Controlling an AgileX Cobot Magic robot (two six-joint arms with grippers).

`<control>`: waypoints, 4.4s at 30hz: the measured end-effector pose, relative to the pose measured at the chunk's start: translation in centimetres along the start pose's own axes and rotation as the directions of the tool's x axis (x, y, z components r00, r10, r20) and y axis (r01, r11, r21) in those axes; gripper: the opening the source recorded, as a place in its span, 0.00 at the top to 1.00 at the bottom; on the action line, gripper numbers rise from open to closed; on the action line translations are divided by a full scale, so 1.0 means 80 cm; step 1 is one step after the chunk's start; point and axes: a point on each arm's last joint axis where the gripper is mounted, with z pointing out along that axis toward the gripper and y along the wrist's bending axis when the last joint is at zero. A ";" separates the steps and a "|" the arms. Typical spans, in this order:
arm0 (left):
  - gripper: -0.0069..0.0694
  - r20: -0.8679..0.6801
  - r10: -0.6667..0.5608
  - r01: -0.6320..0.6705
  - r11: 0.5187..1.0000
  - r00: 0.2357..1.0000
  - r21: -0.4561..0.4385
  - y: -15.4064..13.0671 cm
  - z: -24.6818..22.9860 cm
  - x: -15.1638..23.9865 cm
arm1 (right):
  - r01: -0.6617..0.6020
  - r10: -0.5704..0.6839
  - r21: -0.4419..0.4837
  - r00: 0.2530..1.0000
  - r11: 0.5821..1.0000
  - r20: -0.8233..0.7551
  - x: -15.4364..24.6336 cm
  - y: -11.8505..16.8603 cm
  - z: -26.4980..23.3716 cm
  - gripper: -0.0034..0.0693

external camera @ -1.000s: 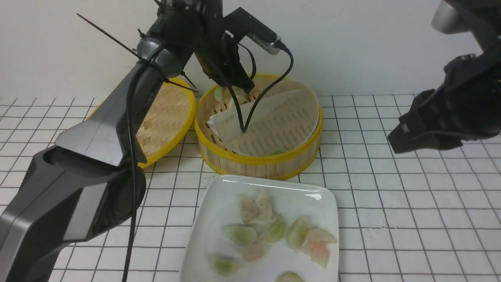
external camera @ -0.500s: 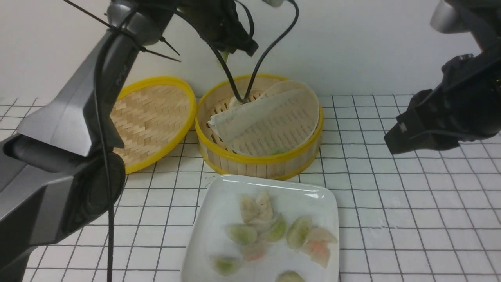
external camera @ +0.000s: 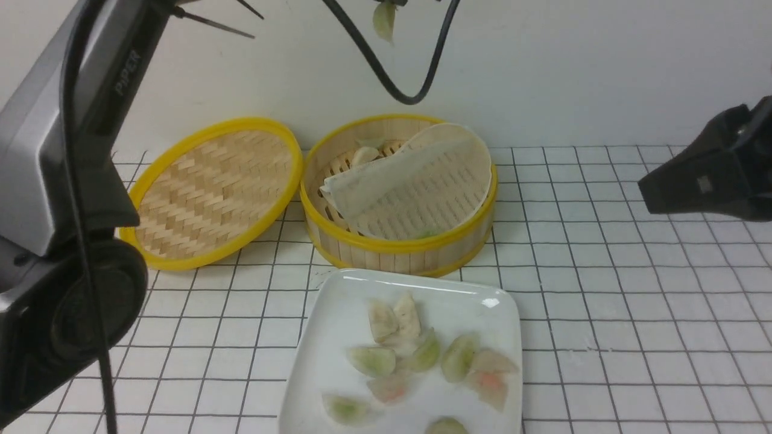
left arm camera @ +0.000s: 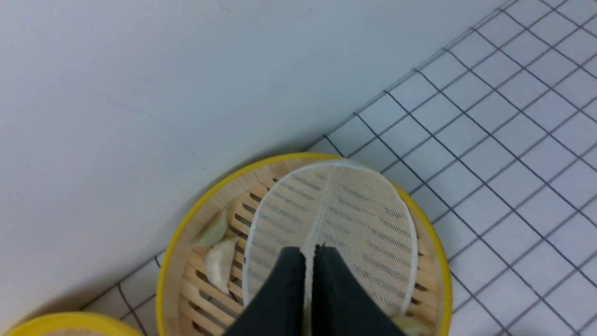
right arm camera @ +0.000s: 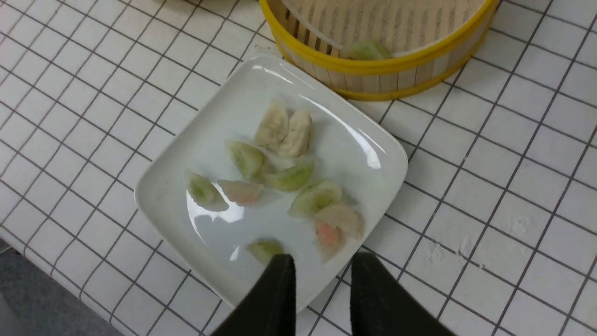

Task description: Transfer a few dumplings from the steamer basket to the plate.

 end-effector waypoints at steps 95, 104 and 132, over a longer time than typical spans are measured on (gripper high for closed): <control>0.92 0.511 -0.248 0.246 0.966 0.823 0.072 -0.082 -0.308 0.453 | -0.034 -0.032 0.044 0.298 0.998 0.954 0.225 -0.012 -0.082 0.97; 0.92 0.587 -0.175 0.296 0.948 0.790 -0.115 -0.084 -0.271 0.490 | -0.034 -0.032 0.044 0.298 0.998 0.954 0.225 -0.012 -0.082 0.97; 0.92 0.435 -0.252 0.424 0.831 0.865 -0.361 -0.080 -0.178 0.575 | -0.034 -0.032 0.044 0.297 0.998 0.954 0.225 -0.012 -0.082 0.97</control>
